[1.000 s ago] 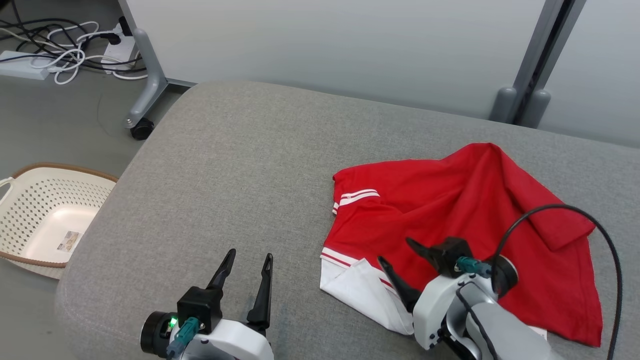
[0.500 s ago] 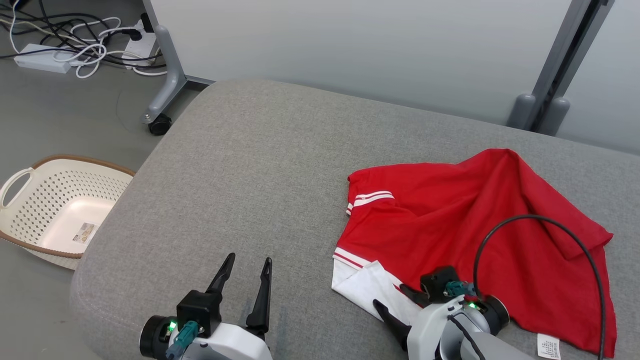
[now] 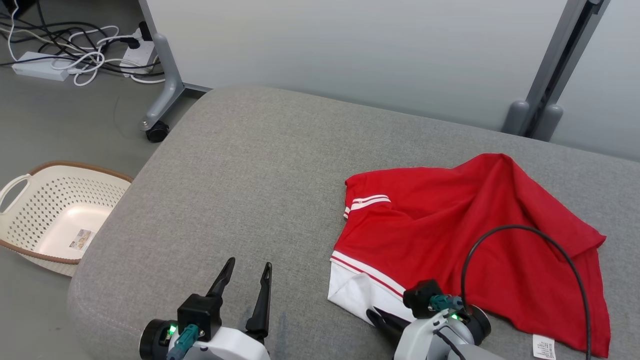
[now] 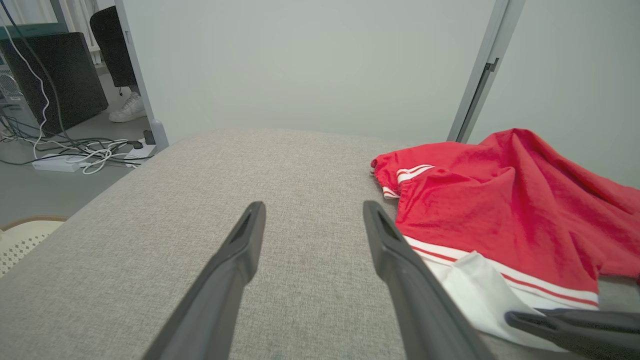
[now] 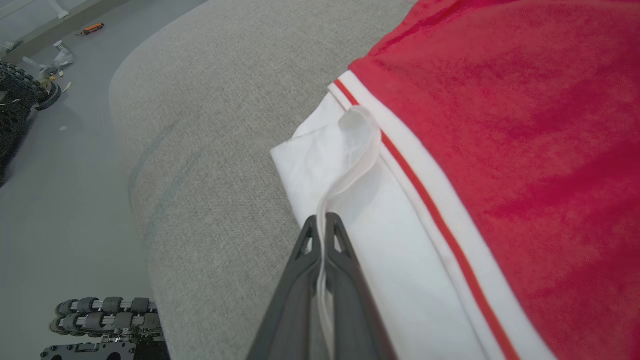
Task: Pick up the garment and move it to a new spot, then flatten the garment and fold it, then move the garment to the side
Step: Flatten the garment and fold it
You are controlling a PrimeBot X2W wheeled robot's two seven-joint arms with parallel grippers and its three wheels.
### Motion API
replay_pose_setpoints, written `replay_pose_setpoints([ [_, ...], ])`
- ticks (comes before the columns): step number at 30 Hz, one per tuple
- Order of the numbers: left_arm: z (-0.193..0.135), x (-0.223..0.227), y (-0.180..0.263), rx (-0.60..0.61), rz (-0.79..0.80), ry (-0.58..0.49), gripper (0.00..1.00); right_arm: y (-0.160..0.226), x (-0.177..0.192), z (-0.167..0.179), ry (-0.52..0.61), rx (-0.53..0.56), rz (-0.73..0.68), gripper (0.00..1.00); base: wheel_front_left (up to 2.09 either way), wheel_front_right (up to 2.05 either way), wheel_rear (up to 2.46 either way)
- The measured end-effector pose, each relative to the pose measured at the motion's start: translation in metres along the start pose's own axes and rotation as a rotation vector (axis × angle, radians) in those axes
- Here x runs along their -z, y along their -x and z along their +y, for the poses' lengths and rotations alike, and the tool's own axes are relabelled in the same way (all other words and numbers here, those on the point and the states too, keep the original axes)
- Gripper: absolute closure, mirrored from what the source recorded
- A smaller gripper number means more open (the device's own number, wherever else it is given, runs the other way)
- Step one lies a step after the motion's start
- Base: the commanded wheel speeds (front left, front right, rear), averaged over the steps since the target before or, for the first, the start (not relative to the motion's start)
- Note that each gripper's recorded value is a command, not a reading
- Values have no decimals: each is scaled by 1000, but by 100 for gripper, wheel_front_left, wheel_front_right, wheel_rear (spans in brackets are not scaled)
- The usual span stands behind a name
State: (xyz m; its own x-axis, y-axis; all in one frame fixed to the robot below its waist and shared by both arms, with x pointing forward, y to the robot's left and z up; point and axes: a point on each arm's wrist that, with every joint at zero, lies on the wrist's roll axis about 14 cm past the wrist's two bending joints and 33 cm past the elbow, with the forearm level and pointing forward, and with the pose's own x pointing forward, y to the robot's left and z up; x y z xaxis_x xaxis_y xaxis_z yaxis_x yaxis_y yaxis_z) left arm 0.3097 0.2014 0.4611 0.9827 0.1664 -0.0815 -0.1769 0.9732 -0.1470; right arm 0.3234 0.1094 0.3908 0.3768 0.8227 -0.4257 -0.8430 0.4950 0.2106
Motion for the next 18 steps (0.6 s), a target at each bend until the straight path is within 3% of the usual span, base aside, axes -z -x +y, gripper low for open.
replay_pose_setpoints([
  [4,-1,0,0,4,-2,-1,0,0,-3,10,48,-40,-17,100,0,0,0],
  [5,-1,0,0,6,-2,-1,0,0,-2,13,71,-51,-14,93,0,0,0],
  [7,-3,0,0,11,-2,-3,0,1,2,19,121,-77,-5,59,0,0,0],
  [8,-3,0,-1,13,-2,-4,0,1,3,22,138,-89,-4,51,0,0,0],
  [10,-3,0,-1,14,-2,-4,0,2,5,30,152,-111,-3,5,0,0,0],
  [11,-3,0,0,15,-2,-4,0,2,5,34,152,-123,-8,0,0,0,0],
  [18,-8,3,0,29,4,-2,0,9,-4,41,131,-134,-60,0,0,0,0],
])
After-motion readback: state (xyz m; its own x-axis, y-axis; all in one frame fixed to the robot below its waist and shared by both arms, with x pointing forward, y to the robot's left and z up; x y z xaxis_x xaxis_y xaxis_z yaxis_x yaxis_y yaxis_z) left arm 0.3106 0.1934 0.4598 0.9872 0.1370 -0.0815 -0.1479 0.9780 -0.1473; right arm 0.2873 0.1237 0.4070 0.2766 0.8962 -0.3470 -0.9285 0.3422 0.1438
